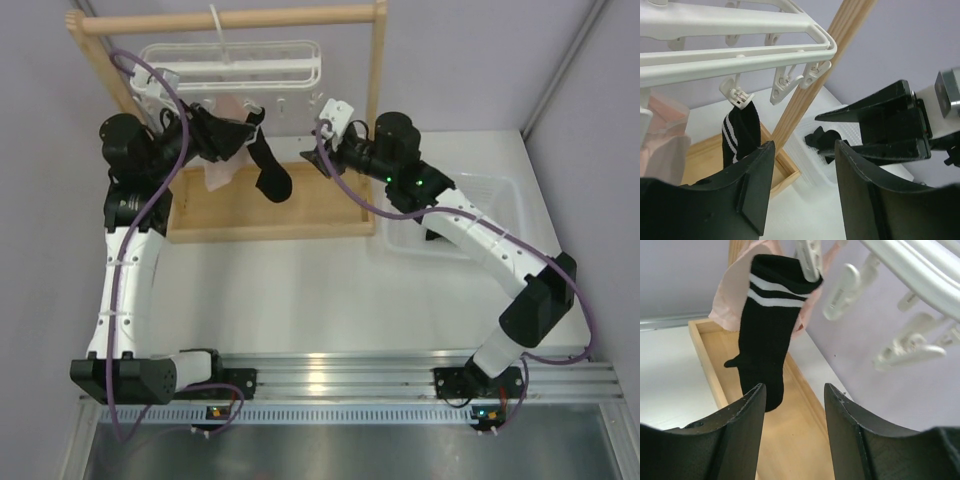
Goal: Clip the socks to the hanger
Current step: Open the clamp at the hanger.
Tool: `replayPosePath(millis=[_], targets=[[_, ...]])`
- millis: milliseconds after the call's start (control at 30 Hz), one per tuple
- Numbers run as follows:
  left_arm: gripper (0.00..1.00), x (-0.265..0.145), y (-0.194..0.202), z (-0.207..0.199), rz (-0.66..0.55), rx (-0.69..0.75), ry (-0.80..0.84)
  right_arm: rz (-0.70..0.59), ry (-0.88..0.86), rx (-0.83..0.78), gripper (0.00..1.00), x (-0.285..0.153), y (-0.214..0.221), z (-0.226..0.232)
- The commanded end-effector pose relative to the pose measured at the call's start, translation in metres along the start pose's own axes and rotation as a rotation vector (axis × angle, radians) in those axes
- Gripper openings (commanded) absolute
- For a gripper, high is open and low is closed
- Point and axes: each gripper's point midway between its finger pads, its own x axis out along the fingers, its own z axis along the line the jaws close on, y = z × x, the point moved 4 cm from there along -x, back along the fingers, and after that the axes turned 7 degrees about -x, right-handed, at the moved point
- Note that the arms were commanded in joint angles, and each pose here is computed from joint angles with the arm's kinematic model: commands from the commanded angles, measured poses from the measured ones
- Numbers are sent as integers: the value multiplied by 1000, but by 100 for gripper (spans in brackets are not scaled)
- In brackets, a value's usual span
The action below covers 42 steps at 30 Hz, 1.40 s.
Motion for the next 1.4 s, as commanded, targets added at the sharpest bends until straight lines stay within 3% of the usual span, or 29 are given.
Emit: replayPosePath(millis=[0,167,433,900,1233,1367], targets=[[56,4,-10,-26,-54,149,111,-103,-9,114,50,-21,-18,-17],[56,28,-1,-34,-46,225,126,-147,0,150,49,-27,-17,-32],[54,58,0,-32,-141,291,-75,-157,40,161,47,-24,-19,-40],[55,85,3,-9,-154,214,-265,-177,45,189,47,-17,-22,-43],[35,85,7,-16,-138,219,-210,-212,2,168,48,-10,-29,-40],[21,86,7,-20,-136,218,-183,-216,12,152,49,-1,-33,-42]])
